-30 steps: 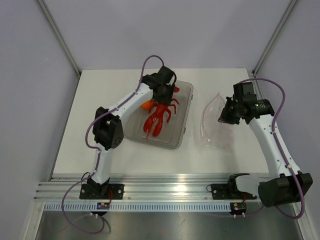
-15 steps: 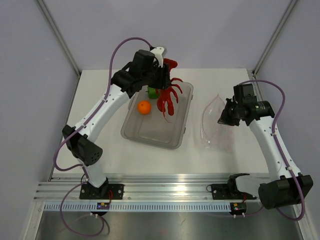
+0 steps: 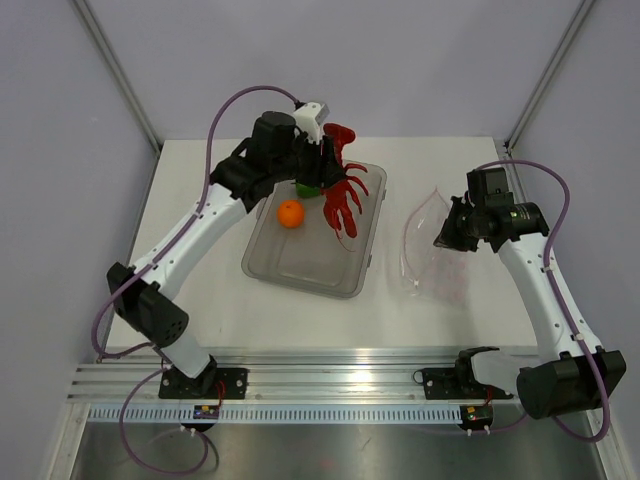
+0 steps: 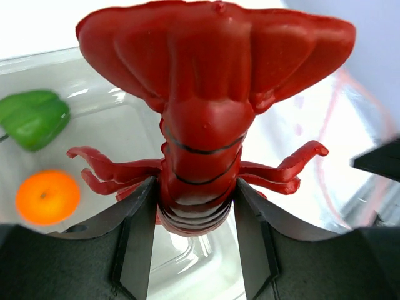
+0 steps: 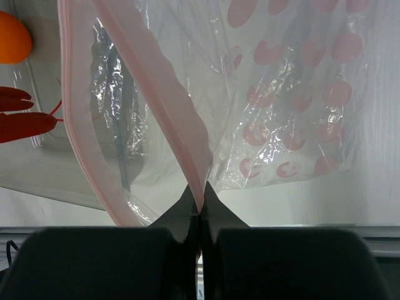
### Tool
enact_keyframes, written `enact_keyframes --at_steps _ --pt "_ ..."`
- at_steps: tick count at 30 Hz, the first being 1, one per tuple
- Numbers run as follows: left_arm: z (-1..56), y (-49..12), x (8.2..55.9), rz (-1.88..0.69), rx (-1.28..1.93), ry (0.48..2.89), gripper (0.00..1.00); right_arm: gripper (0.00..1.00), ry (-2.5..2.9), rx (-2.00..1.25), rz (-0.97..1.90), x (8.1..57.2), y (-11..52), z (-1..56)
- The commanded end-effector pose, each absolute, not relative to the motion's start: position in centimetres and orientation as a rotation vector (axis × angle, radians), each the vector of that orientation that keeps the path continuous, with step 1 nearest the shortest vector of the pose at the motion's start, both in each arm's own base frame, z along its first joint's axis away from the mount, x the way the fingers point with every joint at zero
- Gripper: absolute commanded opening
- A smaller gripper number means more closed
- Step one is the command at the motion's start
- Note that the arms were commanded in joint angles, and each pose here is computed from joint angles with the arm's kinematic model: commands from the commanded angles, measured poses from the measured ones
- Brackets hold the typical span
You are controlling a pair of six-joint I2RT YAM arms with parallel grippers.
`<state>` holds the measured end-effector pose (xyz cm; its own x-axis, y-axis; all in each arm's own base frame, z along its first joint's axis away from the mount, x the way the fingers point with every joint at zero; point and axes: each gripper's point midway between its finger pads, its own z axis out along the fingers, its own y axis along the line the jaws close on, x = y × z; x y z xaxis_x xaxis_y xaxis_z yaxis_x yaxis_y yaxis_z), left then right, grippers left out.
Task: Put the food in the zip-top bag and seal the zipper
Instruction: Pick up the fake lobster from the bin, then place the fake lobster in the zipper food storage bag.
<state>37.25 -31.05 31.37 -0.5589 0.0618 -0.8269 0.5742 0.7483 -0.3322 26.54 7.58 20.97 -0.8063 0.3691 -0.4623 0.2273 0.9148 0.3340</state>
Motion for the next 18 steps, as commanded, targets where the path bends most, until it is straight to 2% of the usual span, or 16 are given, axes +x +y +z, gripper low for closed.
enact_keyframes --at_steps 1,8,18 --pt "42.9 -31.4 34.1 -0.947 0.528 1.644 0.0 0.0 2.507 0.41 0.414 27.3 8.4 21.6" --pt "45.8 -33.3 29.8 -1.177 0.696 1.414 0.0 0.0 2.503 0.404 0.436 27.6 8.8 21.9" --pt "49.5 -34.5 25.4 -1.315 0.97 1.128 0.0 0.0 2.503 0.399 0.478 27.5 9.3 22.0"
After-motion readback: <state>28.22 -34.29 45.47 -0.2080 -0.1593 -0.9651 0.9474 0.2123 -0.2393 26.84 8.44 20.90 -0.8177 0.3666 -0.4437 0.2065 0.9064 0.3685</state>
